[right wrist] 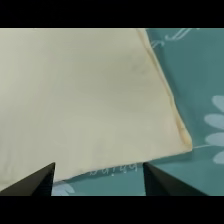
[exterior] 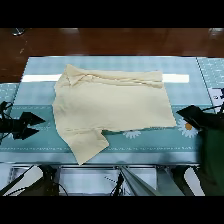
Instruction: Fold the shirts.
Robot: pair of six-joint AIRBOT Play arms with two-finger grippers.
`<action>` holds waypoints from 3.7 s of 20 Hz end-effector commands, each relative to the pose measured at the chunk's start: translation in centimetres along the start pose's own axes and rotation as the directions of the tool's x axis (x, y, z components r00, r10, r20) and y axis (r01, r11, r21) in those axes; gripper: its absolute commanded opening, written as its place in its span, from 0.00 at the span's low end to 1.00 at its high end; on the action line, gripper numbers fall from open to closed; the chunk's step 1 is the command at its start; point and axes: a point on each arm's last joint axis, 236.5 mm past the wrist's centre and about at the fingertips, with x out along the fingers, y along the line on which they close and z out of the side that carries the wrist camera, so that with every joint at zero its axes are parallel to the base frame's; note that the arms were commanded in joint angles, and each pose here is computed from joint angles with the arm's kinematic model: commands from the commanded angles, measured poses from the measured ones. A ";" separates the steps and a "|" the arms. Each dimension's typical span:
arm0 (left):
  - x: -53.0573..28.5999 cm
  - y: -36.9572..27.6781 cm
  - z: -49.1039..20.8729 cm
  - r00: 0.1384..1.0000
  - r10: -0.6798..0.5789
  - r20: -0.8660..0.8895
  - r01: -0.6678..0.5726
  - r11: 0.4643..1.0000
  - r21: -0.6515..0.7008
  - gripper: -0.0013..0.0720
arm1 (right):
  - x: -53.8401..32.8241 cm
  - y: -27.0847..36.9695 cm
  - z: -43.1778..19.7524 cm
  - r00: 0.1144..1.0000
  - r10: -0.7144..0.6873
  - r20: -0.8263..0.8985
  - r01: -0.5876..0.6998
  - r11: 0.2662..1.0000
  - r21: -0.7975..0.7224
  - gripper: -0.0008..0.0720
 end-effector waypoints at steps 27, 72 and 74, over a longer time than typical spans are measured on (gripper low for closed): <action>8.4 -5.5 -5.5 0.985 -0.144 -0.090 0.158 0.974 0.164 0.05 | 1.6 -9.2 -2.9 0.974 -0.127 -0.186 0.181 0.935 0.306 0.87; -45.6 -29.7 -16.8 0.208 -0.598 0.774 -0.612 0.538 0.580 0.05 | -40.7 26.3 -2.5 0.652 0.241 0.718 0.358 0.737 -0.573 0.04; -43.5 -28.8 -15.2 0.284 -0.554 0.782 -0.614 0.521 0.593 0.05 | -39.6 25.5 -2.0 0.679 0.211 0.703 0.352 0.747 -0.564 0.04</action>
